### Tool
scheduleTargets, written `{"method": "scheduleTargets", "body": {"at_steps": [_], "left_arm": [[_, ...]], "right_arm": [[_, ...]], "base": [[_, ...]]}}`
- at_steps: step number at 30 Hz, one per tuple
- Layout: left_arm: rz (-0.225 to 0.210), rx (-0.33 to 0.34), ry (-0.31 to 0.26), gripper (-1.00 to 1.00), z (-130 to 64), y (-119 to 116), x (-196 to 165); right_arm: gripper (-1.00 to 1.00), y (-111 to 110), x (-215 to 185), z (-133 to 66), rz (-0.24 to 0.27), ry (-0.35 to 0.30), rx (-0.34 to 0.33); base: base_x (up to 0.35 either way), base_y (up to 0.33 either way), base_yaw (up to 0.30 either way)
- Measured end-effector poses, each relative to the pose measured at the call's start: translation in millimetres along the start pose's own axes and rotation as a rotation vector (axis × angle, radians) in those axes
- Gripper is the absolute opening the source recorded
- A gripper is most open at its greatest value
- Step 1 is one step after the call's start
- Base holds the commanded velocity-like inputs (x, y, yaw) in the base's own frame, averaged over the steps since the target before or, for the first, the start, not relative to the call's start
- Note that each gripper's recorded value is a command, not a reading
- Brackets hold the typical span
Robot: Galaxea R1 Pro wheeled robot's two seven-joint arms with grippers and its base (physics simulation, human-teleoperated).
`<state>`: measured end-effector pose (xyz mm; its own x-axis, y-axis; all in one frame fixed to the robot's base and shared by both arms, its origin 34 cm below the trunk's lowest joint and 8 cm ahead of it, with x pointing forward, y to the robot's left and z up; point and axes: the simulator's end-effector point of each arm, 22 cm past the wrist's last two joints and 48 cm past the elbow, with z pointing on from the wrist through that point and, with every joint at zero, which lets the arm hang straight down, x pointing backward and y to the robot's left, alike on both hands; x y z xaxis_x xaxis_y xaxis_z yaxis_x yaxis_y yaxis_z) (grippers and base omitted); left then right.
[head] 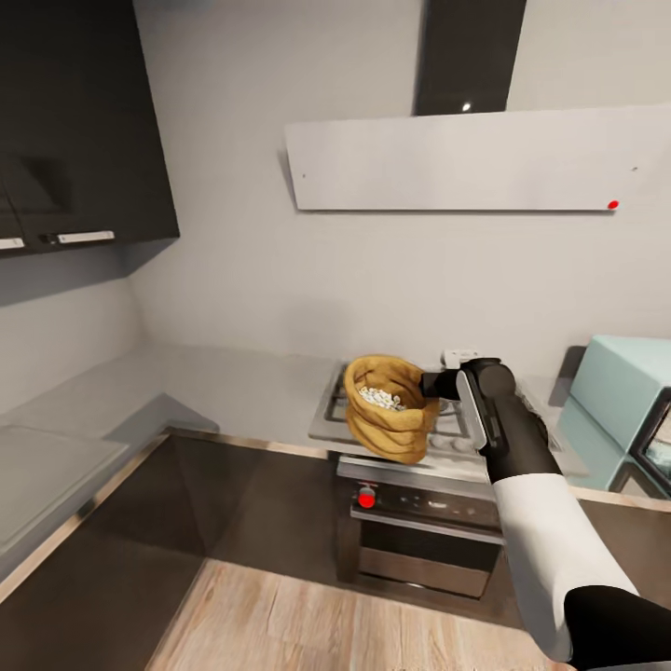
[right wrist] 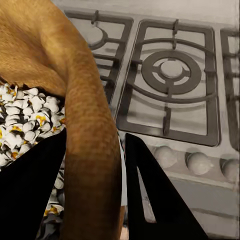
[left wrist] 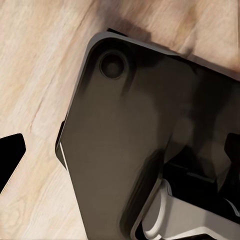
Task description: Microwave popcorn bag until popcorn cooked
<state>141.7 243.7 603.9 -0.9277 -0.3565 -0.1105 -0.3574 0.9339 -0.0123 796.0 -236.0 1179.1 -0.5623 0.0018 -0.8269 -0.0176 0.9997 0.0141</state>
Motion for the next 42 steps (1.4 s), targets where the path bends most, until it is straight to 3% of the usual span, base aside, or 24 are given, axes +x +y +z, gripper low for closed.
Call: {"method": "scheduleTargets", "body": {"at_steps": [42], "left_arm": [[0.003, 0.002, -0.028, 1.00, 0.6, 2.9, -12.0]], "right_arm": [[-1.00, -0.3, -10.5, -12.7, -0.001, -0.023, 0.001]], "base": [[0.000, 0.000, -0.288]]}}
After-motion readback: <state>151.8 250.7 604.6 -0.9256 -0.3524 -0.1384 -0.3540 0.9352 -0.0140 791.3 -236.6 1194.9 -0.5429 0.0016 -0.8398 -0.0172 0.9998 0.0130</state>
